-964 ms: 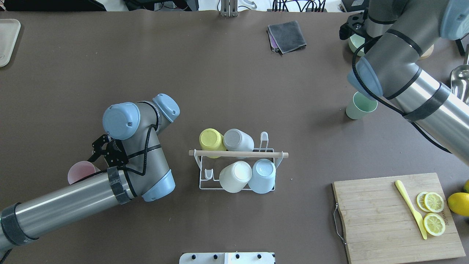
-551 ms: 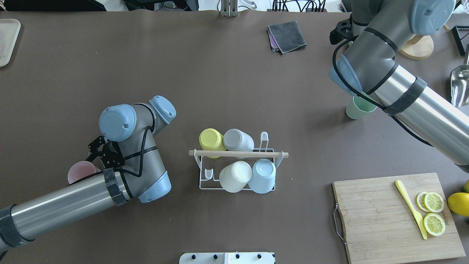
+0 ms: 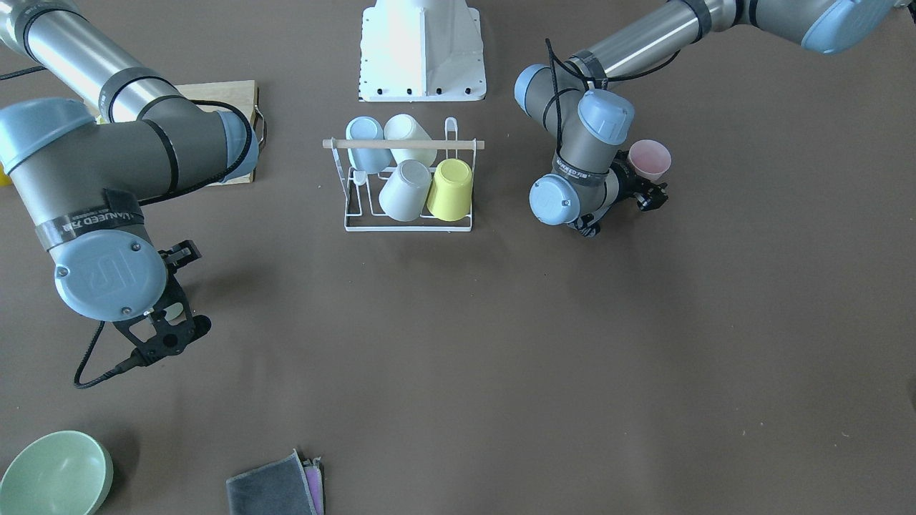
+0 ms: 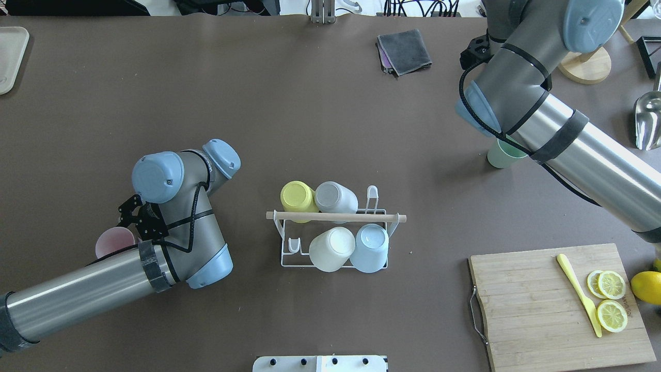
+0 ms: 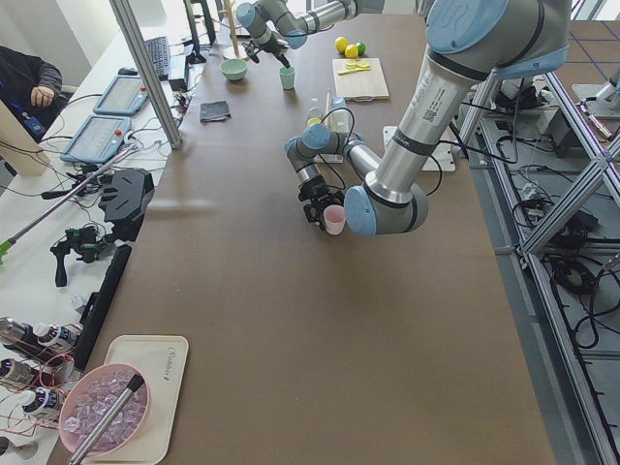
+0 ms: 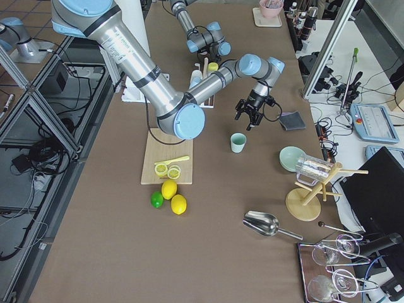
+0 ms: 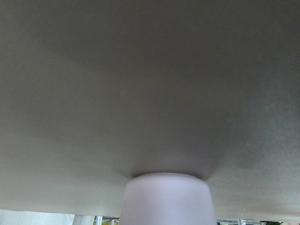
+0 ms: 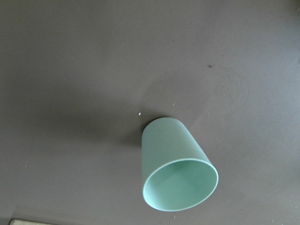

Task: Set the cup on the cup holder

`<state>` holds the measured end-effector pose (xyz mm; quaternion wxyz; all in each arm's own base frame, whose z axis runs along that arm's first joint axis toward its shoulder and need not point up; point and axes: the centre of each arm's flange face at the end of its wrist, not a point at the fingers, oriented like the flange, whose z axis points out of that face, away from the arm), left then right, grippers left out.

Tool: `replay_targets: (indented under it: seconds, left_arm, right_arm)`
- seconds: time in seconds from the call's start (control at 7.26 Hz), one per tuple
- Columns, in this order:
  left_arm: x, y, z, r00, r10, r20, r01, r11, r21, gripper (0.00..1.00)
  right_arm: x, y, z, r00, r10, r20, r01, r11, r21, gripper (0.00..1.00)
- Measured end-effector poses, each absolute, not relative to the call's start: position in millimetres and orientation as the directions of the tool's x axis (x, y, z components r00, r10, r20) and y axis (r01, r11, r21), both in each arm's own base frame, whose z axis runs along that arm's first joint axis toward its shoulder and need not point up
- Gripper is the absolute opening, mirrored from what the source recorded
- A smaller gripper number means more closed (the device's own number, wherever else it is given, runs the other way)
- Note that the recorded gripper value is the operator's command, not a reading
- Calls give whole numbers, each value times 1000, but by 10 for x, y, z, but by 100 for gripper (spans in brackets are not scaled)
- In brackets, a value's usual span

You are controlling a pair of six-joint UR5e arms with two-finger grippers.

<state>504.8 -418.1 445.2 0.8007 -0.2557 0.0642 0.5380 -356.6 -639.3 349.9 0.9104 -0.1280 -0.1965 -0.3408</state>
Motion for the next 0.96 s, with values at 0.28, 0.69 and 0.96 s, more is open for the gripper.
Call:
replay_targets:
  seconds: [0.28, 0.69, 0.96]
  left_arm:
    - [4957, -4126, 4517, 412, 829, -378, -895, 291, -338, 98]
    - [4871, -4075, 4549, 410, 831, -377, -897, 293, -331, 97]
    - [4864, -4069, 4544, 408, 831, -377, -899, 294, -325, 97]
  right_arm:
    - [-3750, -6613, 3469, 628, -651, 426, 750, 653, -108, 99]
    - [-3840, -6686, 3715, 582, -696, 420, 801, 579, -152, 99]
    - [-4007, -6733, 3709, 579, -708, 405, 811, 552, -193, 99]
